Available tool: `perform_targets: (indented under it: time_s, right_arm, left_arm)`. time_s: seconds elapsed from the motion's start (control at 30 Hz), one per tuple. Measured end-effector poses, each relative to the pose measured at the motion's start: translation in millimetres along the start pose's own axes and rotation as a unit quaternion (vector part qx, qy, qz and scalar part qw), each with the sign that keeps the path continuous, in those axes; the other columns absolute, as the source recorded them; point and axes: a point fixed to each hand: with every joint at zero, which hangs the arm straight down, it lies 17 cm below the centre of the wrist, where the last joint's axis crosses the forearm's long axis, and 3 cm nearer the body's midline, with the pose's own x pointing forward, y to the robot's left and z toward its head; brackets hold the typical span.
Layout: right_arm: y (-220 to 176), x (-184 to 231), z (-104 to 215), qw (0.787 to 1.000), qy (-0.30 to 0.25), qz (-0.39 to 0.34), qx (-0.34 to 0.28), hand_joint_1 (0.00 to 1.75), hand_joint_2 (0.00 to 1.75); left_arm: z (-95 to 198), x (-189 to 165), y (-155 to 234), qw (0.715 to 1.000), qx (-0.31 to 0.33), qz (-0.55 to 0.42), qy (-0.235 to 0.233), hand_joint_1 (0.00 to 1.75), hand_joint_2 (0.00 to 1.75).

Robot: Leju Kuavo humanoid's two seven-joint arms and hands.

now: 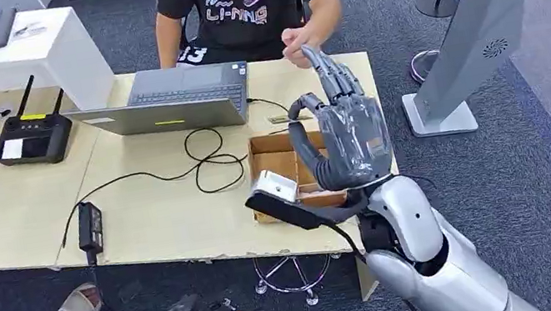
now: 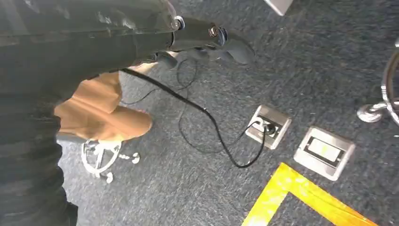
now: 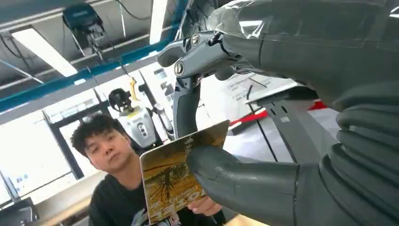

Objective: Pass the card to the sensor for recognition and then transmit it.

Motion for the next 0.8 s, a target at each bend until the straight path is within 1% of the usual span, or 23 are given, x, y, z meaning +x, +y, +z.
perform_targets:
  time_s: [0.07,0.1,0.2,0.33,0.43,0.57,0.8]
  right_arm:
    - [-7.7,7.0,-10.8,1.000,-0.009,0.004,-0.016,1.69,1.75]
    - [-9.9,10.0,-17.0,1.000,-0.012,0.006,-0.021,1.73,1.75]
    - [-8.8,14.9,-40.0,0.999,-0.020,0.017,-0.029,1.75,1.75]
    - [4.4,20.5,-66.9,0.998,-0.024,0.043,-0.028,1.75,1.75]
    - [24.0,22.1,-80.0,0.997,-0.021,0.081,-0.006,1.75,1.75]
    - [56.7,22.9,-85.4,0.992,-0.016,0.119,0.037,1.75,1.75]
    - [102.1,15.6,-74.1,0.982,-0.002,0.158,0.103,1.75,1.75]
  left_arm:
    - [0.3,11.4,0.2,1.000,-0.002,-0.007,-0.010,0.00,1.75]
    - [0.4,17.6,0.8,1.000,-0.003,-0.010,-0.014,0.00,1.75]
    - [0.9,36.4,5.3,0.999,-0.001,-0.018,-0.028,0.00,1.75]
    - [3.0,61.2,5.2,0.999,0.000,-0.026,-0.046,0.00,1.75]
    - [4.9,75.0,2.4,0.998,-0.002,-0.029,-0.055,0.00,1.75]
    - [8.1,92.6,-3.1,0.998,-0.004,-0.027,-0.061,0.00,1.75]
    - [12.3,110.0,-11.8,0.998,-0.007,-0.025,-0.059,0.00,1.75]
